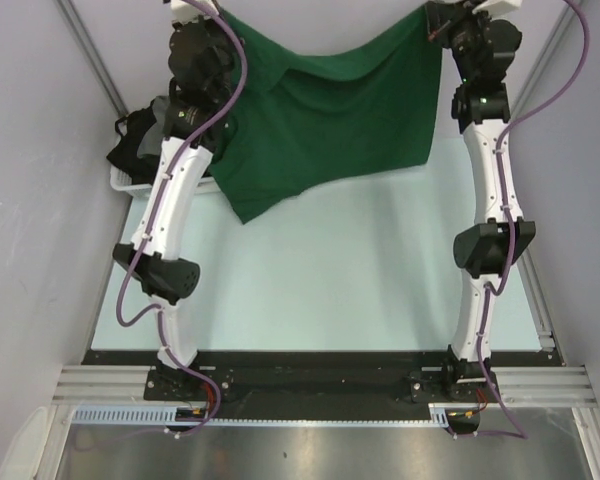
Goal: Fold and stack the t-shirts
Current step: Flatten out the tshirt
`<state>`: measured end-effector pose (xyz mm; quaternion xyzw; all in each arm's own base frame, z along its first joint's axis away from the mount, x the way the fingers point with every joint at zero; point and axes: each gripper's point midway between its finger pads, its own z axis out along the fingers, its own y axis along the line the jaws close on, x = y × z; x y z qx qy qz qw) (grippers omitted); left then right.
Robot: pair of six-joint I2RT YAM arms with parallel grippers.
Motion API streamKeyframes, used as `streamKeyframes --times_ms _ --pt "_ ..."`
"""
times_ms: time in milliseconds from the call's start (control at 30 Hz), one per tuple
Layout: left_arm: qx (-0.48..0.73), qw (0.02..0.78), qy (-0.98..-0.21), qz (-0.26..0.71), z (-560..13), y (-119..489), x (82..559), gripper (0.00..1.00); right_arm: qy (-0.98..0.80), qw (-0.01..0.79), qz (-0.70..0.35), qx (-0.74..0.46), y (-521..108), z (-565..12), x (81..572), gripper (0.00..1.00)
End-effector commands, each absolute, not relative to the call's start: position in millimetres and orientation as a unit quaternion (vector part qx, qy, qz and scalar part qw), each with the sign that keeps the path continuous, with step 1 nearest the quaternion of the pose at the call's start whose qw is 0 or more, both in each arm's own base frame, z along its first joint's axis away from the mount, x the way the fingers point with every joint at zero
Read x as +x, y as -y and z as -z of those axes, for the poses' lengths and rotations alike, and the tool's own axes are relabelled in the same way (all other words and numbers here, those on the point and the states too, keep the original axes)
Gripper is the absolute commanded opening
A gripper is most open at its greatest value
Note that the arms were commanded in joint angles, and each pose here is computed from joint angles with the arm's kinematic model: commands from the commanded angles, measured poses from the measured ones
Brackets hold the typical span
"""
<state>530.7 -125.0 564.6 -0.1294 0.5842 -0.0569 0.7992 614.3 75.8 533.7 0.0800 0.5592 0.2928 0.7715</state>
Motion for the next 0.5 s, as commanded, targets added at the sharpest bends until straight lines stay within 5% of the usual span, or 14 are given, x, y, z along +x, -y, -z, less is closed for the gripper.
streamKeyframes --times_ms 0,133,200,233,433,467 --pt "-0.117 0.902 -0.382 0.165 -718.4 113.9 417.7 0.00 -0.419 0.858 -0.297 -0.020 -99.6 -664.6 511.6 0.00" --pt "-0.116 0.880 -0.419 0.192 -715.8 118.7 371.6 0.00 -0.473 0.831 -0.292 -0.017 -107.0 -660.4 472.9 0.00" --pt "-0.103 0.849 -0.485 0.183 -667.2 131.5 375.3 0.00 -0.499 0.819 -0.282 0.010 -98.4 -658.5 435.5 0.00" --pt "-0.104 0.850 -0.474 0.203 -675.7 120.4 335.7 0.00 -0.541 0.796 -0.269 0.038 -94.2 -621.6 448.0 0.00" --pt "-0.105 0.742 -0.640 0.170 -516.5 110.3 306.4 0.00 -0.644 0.730 -0.180 0.144 -48.6 -529.8 388.5 0.00" --pt "-0.098 0.721 -0.669 0.153 -485.3 101.3 292.5 0.00 -0.693 0.686 -0.156 0.157 -44.5 -477.7 389.8 0.00"
